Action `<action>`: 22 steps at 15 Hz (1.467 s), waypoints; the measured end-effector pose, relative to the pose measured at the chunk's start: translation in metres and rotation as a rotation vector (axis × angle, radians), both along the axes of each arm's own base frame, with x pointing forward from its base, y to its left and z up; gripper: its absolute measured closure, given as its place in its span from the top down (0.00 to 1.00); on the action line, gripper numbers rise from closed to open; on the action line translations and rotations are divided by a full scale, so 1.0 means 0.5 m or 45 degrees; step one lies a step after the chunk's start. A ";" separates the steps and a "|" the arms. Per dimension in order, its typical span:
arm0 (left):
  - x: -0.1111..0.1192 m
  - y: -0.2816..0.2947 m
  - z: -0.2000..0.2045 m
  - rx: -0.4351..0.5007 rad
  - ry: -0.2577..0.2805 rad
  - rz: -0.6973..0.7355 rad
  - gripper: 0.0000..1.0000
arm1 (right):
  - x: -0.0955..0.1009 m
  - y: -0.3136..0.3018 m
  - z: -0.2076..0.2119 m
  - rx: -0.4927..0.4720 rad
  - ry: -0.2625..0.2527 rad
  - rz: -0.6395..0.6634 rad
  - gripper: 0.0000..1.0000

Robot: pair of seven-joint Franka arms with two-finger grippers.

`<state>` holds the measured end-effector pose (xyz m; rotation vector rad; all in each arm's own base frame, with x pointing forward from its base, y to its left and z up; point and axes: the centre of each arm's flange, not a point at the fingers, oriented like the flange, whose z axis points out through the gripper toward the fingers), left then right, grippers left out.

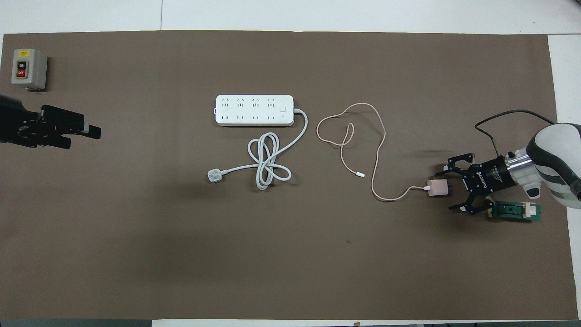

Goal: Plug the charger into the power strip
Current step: 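Grasp the pink charger with the right gripper while the left gripper advances, then carry the charger to the strip while the left gripper reaches the strip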

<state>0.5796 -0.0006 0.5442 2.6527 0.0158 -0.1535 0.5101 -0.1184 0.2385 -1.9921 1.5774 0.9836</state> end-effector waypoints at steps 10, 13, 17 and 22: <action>0.029 0.014 -0.134 -0.501 -0.032 -0.055 1.00 | -0.004 -0.015 -0.012 0.009 -0.090 -0.044 0.75; 0.043 -0.013 -0.172 -0.679 0.000 -0.006 1.00 | -0.002 -0.017 -0.007 0.019 -0.101 -0.067 0.47; 0.053 -0.048 -0.247 -0.878 0.068 0.032 1.00 | -0.003 -0.017 -0.007 0.031 -0.133 -0.039 0.47; 0.063 -0.063 -0.287 -0.978 0.054 0.015 1.00 | 0.017 0.004 0.013 0.026 -0.096 -0.057 0.47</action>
